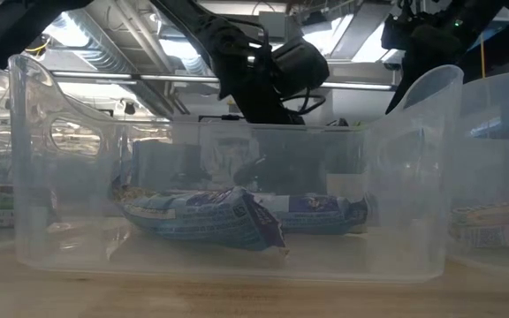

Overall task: Pick and place Granola Bars by type
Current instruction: Put the red granola bar into the left transparent bin

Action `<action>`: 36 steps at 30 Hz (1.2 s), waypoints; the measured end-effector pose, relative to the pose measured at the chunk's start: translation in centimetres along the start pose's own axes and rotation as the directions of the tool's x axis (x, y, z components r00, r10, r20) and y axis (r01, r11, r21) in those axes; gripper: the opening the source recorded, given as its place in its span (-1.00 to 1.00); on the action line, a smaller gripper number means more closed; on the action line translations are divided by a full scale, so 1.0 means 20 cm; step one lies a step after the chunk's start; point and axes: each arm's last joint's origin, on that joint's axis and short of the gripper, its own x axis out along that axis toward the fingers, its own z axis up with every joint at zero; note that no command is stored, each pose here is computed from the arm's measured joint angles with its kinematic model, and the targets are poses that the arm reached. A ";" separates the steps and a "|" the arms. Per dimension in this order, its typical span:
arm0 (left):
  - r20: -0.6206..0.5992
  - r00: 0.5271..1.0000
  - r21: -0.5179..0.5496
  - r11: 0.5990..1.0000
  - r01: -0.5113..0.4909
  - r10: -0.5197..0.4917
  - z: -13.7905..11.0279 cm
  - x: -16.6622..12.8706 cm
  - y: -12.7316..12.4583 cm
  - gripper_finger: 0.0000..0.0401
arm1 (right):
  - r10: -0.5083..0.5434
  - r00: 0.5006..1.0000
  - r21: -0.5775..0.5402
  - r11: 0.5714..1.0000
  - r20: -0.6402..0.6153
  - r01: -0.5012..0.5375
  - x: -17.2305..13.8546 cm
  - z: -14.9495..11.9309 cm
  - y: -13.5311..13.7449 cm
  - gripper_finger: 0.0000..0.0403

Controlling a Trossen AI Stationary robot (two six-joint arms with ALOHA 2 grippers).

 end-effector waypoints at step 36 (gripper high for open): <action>-0.434 0.899 0.745 0.584 0.323 0.058 -0.13 -1.13 -0.02 -0.90 | 0.023 0.995 0.026 0.999 0.096 -0.025 0.00 0.05 0.01 -0.84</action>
